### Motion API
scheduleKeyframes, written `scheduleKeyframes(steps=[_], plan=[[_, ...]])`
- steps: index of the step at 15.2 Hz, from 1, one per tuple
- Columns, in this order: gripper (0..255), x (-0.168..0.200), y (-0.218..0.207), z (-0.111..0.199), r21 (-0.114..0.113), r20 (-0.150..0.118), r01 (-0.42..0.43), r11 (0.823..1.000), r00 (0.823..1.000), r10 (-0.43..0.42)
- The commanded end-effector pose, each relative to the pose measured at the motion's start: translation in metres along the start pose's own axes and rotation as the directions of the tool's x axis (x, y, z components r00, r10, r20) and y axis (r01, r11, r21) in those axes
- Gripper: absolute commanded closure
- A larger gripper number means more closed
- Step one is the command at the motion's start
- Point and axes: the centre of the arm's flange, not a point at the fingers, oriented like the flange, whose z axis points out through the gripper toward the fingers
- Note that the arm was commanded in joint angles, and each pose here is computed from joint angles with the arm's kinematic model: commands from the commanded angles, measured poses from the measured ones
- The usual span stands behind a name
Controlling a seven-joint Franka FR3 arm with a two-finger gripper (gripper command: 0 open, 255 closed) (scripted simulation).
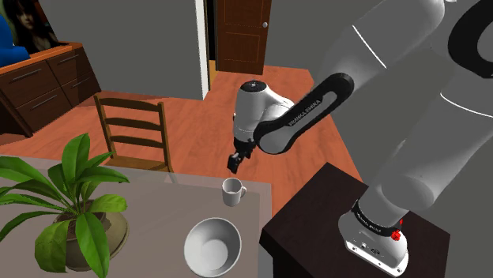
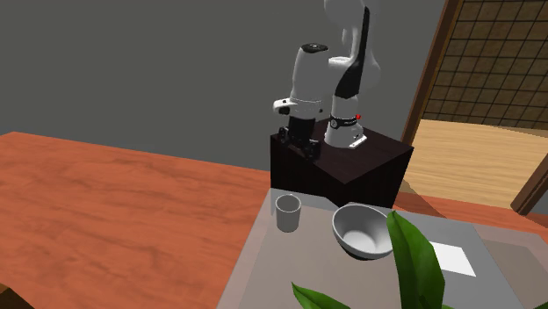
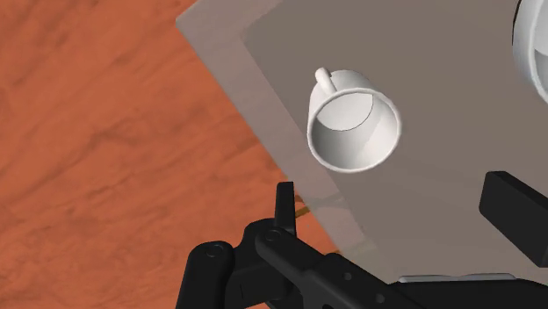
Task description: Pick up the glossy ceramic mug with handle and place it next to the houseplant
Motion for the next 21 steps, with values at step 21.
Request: scheduleKeyframes(steps=[21], plan=[[0, 0.023, -0.058, 0.175, -0.012, 0.039, 0.046, 0.999, 0.998, -0.045]])
